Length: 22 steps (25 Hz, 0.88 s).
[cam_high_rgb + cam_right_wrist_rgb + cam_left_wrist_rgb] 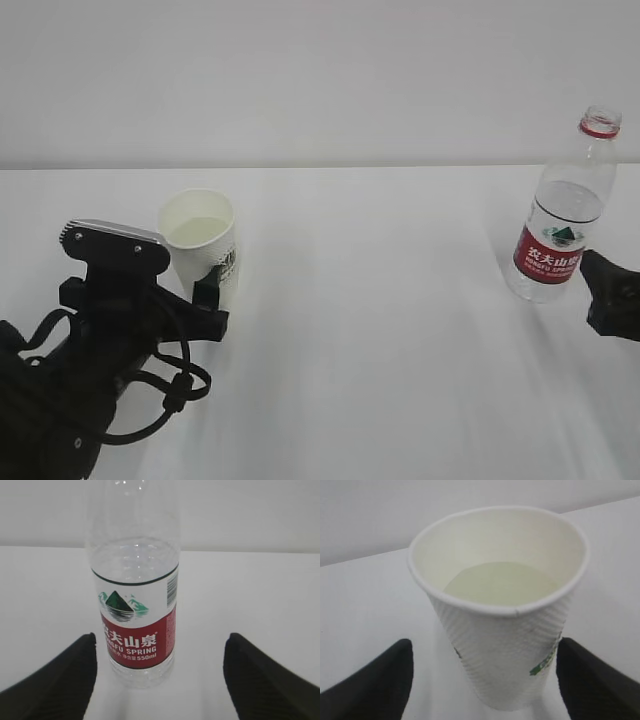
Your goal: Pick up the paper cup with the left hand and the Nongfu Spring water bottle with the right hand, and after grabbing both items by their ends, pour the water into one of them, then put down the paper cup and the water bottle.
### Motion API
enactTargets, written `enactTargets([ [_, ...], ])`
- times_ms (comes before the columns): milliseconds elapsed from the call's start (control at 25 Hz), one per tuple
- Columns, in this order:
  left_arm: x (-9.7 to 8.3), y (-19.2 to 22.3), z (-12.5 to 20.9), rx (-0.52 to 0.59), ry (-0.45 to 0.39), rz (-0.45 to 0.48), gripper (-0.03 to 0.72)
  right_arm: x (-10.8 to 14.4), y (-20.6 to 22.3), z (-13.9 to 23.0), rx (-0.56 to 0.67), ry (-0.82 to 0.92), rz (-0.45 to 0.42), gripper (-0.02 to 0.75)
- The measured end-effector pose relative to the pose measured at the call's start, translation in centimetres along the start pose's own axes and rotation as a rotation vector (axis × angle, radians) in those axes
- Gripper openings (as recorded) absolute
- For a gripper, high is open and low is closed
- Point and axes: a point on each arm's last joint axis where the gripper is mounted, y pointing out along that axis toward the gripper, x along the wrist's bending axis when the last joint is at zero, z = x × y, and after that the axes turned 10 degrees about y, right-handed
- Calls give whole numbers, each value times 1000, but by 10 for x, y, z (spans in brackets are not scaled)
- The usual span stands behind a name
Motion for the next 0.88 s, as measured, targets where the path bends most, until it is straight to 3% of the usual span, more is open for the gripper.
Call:
enactTargets([
  [520, 4, -2, 2, 18, -15, -34, 586, -1, -3, 3, 14, 13, 2, 593],
  [880, 12, -9, -29, -73, -80, -42, 555, 0, -5, -3, -16, 40, -3, 593],
])
